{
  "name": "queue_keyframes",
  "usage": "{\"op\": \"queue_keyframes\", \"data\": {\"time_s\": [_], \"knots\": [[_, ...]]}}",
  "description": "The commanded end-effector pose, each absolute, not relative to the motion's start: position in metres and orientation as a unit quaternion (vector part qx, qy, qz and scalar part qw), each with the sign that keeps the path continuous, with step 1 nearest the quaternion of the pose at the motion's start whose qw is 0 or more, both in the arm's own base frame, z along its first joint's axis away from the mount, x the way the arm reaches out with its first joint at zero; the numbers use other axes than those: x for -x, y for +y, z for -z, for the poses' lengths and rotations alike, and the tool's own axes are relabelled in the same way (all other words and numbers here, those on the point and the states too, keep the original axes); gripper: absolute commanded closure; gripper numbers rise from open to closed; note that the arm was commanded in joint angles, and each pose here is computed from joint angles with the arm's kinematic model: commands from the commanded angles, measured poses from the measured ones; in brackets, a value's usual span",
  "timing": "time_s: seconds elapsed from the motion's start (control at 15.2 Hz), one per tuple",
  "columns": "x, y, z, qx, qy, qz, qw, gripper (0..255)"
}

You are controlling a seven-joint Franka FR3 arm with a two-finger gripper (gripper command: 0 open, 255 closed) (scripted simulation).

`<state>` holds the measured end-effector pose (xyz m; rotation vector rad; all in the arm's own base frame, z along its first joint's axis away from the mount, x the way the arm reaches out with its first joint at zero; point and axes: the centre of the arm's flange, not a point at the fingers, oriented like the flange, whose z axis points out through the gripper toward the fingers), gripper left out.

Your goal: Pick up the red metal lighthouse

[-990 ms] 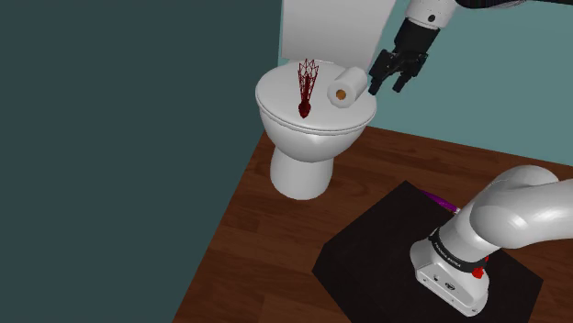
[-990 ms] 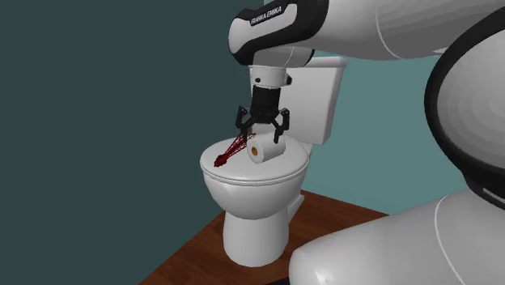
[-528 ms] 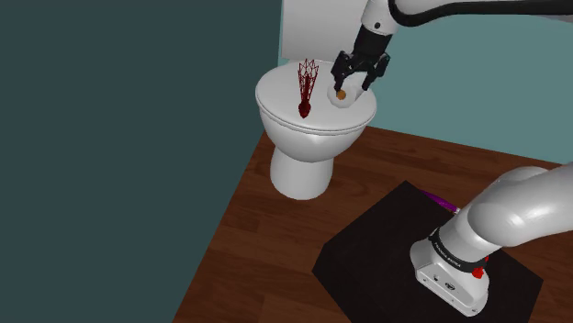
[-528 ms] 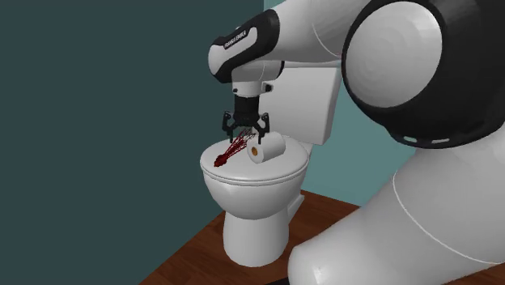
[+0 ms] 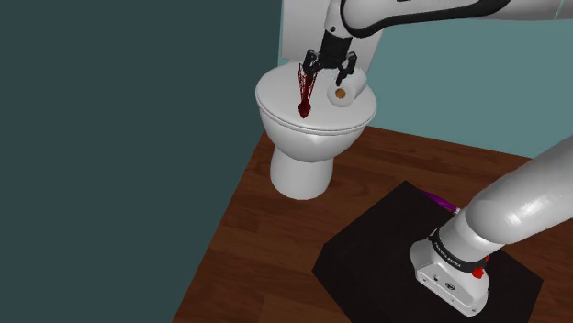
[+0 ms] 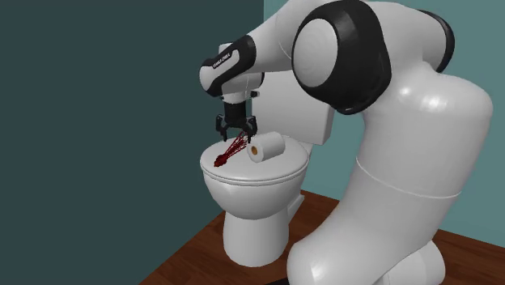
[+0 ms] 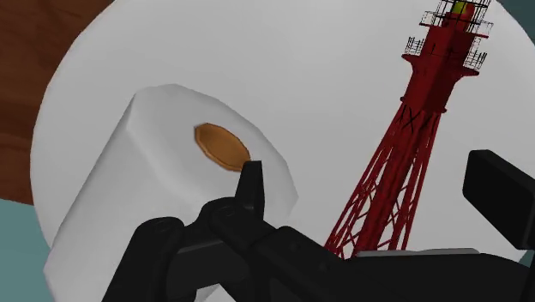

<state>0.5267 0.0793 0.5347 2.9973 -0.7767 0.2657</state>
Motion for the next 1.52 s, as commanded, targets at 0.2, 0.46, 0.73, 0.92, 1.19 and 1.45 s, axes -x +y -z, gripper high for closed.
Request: {"op": "queue_keyframes", "data": {"time_s": [0.2,0.46,0.73,0.92,1.19,1.45], "knots": [[-0.589,0.080,-0.517,-0.947,-0.305,-0.099,0.036,0],[-0.605,0.079,-0.502,-0.942,-0.318,-0.103,0.041,0],[-0.605,0.079,-0.481,-0.942,-0.318,-0.103,0.041,0],[-0.605,0.079,-0.473,-0.942,-0.318,-0.103,0.041,0],[-0.601,0.076,-0.472,-0.941,-0.319,-0.103,0.041,255],[-0.604,0.074,-0.473,-0.941,-0.318,-0.103,0.041,255]]}}
